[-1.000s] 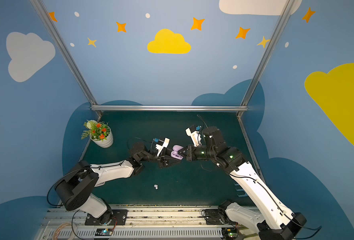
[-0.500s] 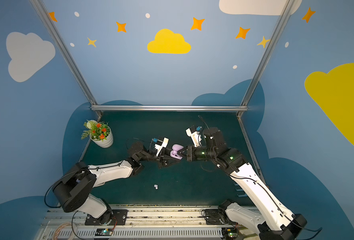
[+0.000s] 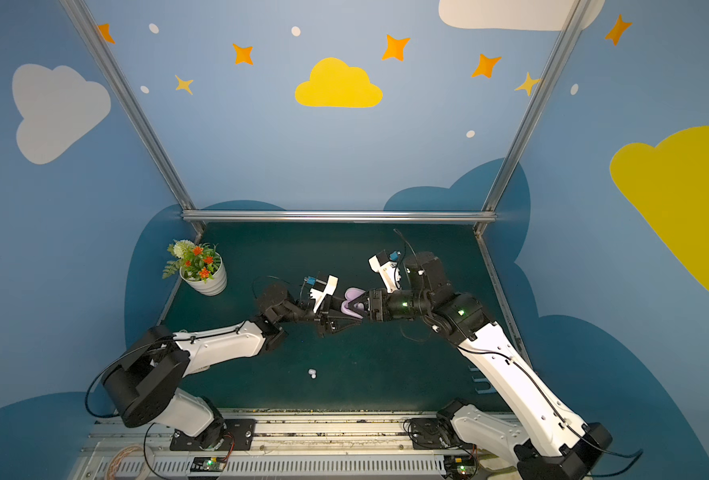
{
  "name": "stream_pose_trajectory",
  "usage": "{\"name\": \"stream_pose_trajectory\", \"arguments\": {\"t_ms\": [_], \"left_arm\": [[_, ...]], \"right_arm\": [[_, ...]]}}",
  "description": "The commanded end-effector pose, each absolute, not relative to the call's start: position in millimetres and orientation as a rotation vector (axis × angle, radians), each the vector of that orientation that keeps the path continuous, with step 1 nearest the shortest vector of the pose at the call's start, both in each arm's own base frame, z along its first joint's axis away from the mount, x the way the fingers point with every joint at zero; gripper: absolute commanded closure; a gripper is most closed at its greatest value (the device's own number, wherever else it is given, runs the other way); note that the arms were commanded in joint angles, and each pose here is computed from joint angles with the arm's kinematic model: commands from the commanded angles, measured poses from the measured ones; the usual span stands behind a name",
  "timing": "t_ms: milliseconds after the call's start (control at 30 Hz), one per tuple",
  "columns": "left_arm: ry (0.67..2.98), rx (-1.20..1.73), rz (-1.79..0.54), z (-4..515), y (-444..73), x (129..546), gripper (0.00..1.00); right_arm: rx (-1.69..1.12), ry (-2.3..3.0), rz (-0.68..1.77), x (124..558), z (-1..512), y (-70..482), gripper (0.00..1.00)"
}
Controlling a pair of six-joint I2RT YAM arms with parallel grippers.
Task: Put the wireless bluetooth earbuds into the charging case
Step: 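Press the earbud into a slot of the case and open the right gripper, then move the open right gripper back down over the second lavender earbud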
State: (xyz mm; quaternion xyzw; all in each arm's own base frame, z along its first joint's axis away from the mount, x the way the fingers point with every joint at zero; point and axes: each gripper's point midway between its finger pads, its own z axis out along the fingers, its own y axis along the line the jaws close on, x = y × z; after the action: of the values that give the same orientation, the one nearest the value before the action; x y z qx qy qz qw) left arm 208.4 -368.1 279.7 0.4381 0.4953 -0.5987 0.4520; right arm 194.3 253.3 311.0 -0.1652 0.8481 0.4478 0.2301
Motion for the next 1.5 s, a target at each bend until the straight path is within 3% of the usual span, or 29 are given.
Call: {"name": "stream_pose_trajectory", "arguments": {"t_ms": [0,367,867,1200,1467], "left_arm": [[1.114,1.118,-1.465,302,-364,195,0.8],[1.161,1.116,-1.459,289,-368,200,0.8],[1.311,1.058,-1.42,261,-365,225,0.81],[1.474,0.875,-1.352,267,-318,280,0.81],[1.53,0.823,-1.3,280,-278,301,0.81]], "right_arm": [[-0.444,2.348,1.164,199,310,248,0.43],[-0.443,2.318,1.141,198,323,243,0.32],[-0.436,2.311,1.15,186,326,235,0.28],[-0.503,2.417,1.089,167,259,255,0.28],[-0.696,2.524,0.883,156,181,290,0.28]]}}
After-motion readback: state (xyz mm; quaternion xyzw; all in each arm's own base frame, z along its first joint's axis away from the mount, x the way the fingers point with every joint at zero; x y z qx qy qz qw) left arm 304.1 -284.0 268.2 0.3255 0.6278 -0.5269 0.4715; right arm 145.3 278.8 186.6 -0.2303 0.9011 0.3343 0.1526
